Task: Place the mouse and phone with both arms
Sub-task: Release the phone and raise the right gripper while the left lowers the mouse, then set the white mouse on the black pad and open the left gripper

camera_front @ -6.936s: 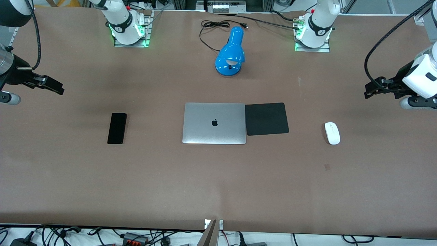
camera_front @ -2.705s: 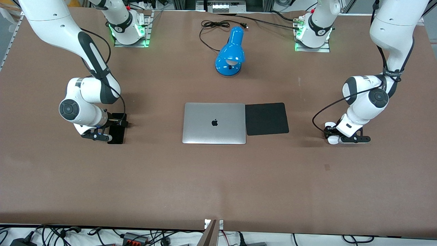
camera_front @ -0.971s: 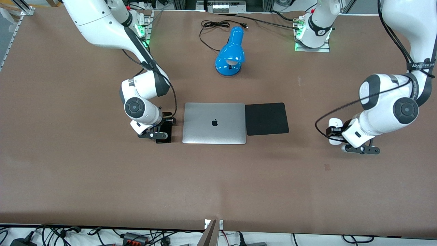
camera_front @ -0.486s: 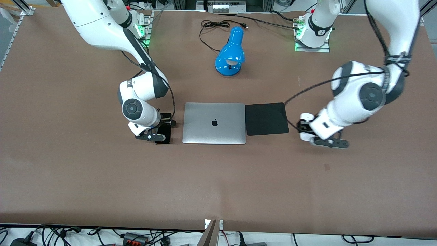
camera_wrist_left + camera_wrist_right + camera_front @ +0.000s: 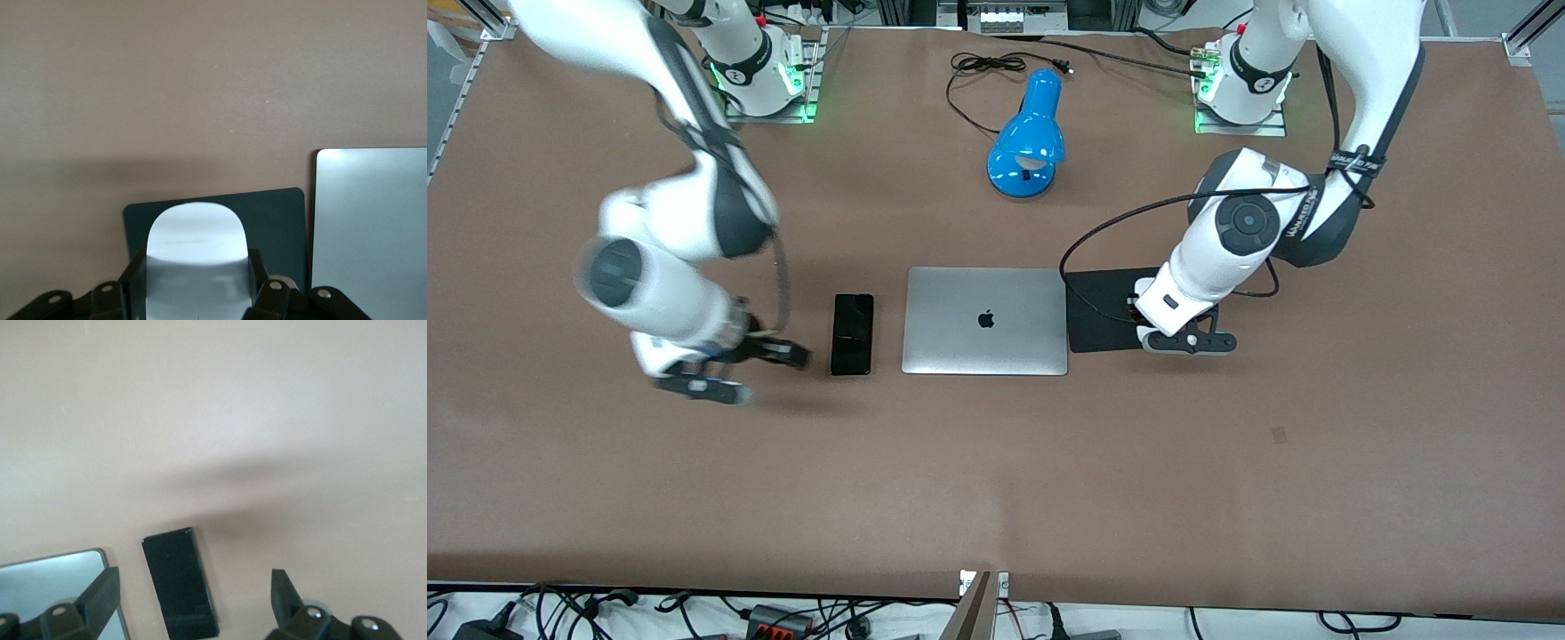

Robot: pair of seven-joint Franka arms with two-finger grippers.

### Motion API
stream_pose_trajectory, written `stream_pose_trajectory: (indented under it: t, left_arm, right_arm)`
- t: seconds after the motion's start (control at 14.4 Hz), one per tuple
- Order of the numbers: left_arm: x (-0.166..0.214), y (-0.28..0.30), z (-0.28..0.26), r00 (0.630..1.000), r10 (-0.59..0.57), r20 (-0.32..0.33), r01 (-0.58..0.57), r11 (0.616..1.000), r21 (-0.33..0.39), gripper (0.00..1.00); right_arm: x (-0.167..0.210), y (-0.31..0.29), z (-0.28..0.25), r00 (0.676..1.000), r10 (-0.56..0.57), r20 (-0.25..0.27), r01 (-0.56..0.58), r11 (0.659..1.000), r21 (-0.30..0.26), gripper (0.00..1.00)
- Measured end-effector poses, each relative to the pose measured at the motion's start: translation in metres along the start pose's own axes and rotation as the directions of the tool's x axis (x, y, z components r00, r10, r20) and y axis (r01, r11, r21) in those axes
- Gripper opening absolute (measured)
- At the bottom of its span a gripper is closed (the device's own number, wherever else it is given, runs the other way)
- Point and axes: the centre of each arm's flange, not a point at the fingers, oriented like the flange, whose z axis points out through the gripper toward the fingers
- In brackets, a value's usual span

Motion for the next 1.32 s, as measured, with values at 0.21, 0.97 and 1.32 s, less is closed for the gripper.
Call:
stream_pose_trajectory:
  t: [0.21,0.97,1.32]
  left_arm:
    - [-0.028,0.008,0.034,0.999,-0.052,-0.012,0.051,0.999,-0.018,0.62]
    - [-0.071,0.014,0.100,0.986,-0.119,-0.120,0.100,0.983,-0.152,0.62]
    - [-0.067,0.001,0.107,0.988,-0.095,-0.125,0.078,0.987,-0.141,0.62]
  right_arm:
    - [0.001,0.043,-0.072,0.998,0.057,0.010,-0.057,0.998,-0.010,1.00]
    - [-0.018,0.115,-0.155,0.990,-0.101,0.093,0.109,0.991,-0.077,1.00]
    - [-0.006,0.110,-0.187,0.993,-0.112,0.048,0.116,0.988,-0.098,1.00]
